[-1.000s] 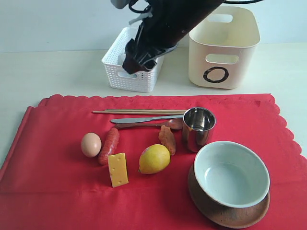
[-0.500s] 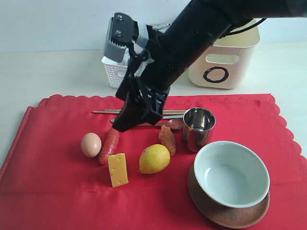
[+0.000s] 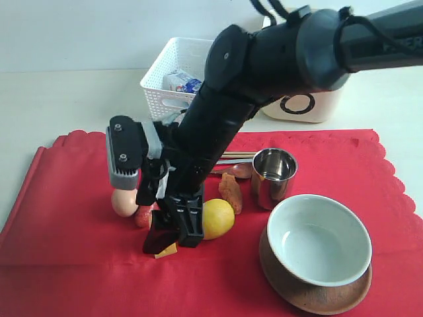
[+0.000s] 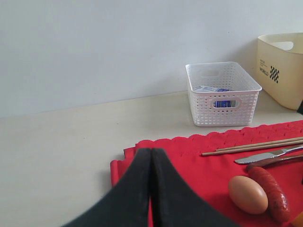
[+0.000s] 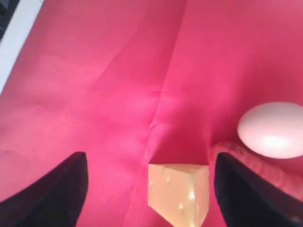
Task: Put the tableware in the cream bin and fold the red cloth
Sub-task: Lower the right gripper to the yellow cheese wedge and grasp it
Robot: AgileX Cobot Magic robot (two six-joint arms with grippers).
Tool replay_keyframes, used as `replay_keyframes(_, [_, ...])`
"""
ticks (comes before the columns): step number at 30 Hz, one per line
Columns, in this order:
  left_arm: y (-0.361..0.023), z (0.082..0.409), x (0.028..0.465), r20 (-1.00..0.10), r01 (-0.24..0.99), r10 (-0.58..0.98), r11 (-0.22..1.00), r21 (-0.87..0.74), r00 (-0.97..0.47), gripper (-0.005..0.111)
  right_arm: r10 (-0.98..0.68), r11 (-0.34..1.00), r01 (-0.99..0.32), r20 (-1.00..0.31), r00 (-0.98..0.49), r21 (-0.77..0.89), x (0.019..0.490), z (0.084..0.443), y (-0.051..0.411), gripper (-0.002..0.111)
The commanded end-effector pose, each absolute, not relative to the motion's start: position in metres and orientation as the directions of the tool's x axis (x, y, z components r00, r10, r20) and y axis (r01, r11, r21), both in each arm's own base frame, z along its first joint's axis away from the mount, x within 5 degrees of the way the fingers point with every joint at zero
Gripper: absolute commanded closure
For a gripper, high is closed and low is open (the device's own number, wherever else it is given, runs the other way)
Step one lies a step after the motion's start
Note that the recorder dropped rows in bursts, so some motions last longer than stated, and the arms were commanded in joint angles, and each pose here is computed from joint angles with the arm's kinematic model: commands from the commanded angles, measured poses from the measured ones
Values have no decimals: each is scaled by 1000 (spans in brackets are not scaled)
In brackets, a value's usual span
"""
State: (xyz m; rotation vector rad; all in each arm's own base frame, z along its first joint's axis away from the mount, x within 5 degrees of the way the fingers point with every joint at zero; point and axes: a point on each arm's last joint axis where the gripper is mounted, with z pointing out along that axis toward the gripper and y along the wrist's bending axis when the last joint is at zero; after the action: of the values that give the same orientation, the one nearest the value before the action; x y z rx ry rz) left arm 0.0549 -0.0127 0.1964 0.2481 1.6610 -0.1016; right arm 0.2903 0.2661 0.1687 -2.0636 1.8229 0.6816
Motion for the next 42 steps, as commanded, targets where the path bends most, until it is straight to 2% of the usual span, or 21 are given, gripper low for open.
replay_keyframes(1, [-13, 196, 54, -992, 227, 99, 971, 78, -83, 106, -860, -127, -991, -501, 96, 28, 297, 146, 272, 38])
replay_keyframes(11, [-13, 196, 54, -992, 227, 97, 971, 76, -84, 106, -894, -145, -988, -434, 112, 45, 299, 117, 268, 39])
replay_keyframes(13, [-13, 196, 54, -992, 227, 97, 971, 76, -84, 106, -898, -148, -988, -425, 118, 38, 300, 115, 267, 42])
replay_keyframes(24, [-13, 196, 54, -992, 227, 99, 971, 78, -83, 106, -910, -128, -990, -404, 94, 59, 301, 98, 267, 87])
replay_keyframes(31, [-13, 196, 54, -992, 227, 97, 971, 76, -83, 106, -910, -132, -989, -404, 92, 72, 300, 98, 267, 108])
replay_keyframes(42, [-13, 196, 54, -992, 227, 99, 971, 78, -83, 106, -903, -130, -989, -420, 89, 71, 298, 117, 267, 108])
